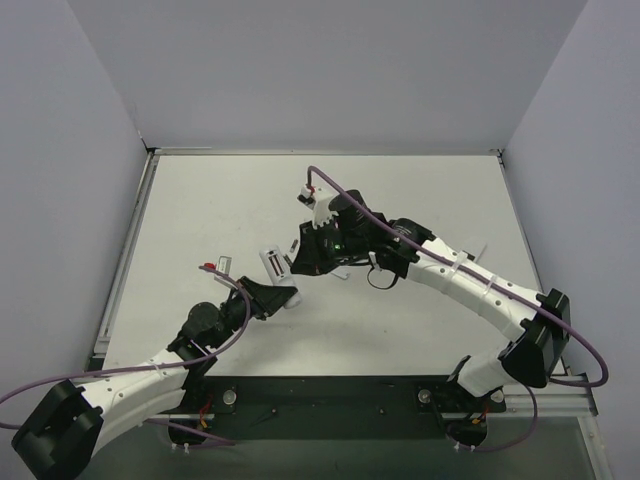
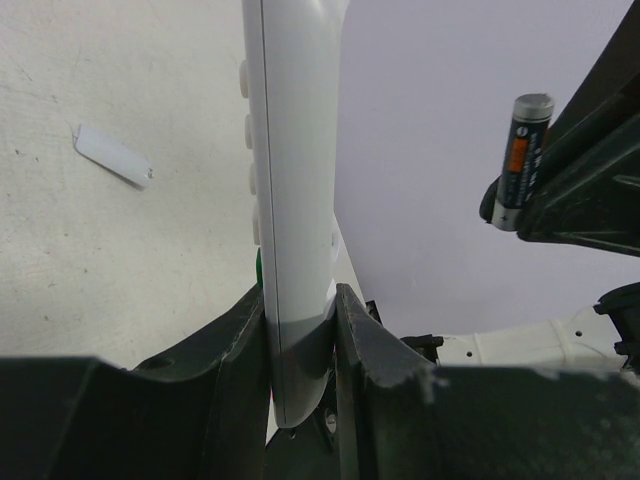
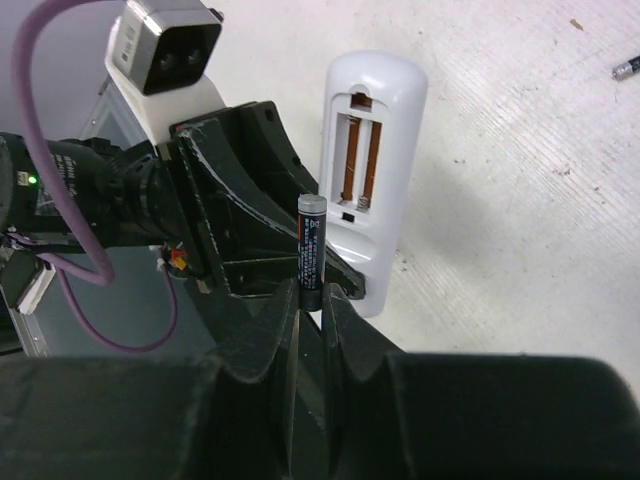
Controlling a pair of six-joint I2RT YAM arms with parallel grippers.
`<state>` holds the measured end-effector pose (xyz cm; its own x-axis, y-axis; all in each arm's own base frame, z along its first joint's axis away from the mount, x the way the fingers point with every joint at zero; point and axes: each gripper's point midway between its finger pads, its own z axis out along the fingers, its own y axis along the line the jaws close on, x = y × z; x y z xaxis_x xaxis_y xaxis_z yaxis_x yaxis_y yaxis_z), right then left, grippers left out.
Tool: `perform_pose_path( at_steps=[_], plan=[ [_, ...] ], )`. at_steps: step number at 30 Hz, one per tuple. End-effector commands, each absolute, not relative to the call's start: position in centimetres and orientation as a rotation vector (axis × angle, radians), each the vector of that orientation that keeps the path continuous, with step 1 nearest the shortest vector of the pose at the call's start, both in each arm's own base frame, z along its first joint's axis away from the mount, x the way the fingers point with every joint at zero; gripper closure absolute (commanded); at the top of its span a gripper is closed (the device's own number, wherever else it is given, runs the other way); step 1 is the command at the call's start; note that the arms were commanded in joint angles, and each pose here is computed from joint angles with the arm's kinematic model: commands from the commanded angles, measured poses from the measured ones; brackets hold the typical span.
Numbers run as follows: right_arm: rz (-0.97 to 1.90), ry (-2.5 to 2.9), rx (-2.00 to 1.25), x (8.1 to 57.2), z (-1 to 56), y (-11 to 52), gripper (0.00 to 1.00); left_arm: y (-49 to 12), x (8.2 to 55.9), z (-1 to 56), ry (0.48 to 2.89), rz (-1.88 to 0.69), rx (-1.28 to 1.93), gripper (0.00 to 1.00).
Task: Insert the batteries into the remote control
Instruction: Load the battery into the remote control.
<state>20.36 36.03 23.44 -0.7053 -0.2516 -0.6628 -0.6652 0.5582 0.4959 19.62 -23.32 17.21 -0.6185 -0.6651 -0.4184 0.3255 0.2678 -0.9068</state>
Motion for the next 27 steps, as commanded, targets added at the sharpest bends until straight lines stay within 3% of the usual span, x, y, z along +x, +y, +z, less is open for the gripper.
perform_pose_path(
  at_steps=[1, 27],
  plan=[
    [1.045, 2.282, -0.687, 20.3, 25.0, 37.1, 1.00, -23.2, 18.9, 17.4, 1.654, -1.520, -0.293, 1.00],
    [0.912, 2.468, -0.681, 20.9, 22.1, 39.0, 1.00, -23.6, 18.6, 18.1, 1.626, -1.533, -0.279, 1.00]
  ],
)
